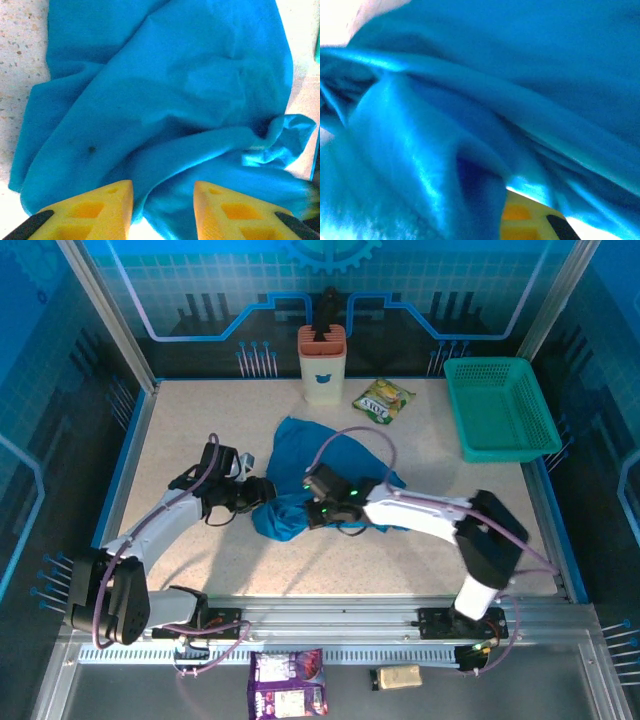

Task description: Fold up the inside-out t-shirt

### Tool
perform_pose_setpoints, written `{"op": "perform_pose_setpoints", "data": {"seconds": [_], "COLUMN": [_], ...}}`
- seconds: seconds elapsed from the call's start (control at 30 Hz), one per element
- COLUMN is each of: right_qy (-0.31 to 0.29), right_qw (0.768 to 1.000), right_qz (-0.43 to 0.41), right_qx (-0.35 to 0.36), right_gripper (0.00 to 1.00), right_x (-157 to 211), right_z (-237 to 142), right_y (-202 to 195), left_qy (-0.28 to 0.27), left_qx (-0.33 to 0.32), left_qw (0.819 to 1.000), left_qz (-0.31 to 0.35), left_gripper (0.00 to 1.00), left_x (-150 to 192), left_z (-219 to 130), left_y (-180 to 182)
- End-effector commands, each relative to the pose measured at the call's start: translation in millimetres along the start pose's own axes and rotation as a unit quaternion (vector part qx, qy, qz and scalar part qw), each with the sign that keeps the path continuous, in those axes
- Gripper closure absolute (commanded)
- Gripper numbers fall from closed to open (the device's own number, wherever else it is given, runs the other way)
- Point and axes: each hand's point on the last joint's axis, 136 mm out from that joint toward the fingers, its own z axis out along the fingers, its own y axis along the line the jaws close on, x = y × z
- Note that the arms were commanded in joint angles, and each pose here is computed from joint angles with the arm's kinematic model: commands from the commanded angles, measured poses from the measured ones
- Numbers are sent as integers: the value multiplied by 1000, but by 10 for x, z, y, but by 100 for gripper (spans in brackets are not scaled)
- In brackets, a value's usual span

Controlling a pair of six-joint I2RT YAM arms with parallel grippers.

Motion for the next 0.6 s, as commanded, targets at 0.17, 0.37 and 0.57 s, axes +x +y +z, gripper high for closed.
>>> {"op": "perform_pose_setpoints", "data": {"seconds": [0.17, 0.37, 0.57], "right_qy": [-90, -103, -126], "right_qw": [981, 949, 936], "right_qz": [123, 238, 270], "right_qx": [117, 179, 185], "right_gripper": [100, 100, 100], "right_x": [-14, 226, 177], "right_z": [-1132, -1426, -1547], "right_y": [-1641, -2562, -2800], "left_qy": [-4, 19, 41], "left_qx": [5, -13, -66], "left_qw": [1000, 999, 996], "left_qz": [6, 25, 44], "left_gripper": [54, 51, 50], "left_x": [-77, -36, 39], "left_z": [45, 273, 502], "left_y": [-100, -149, -65]}}
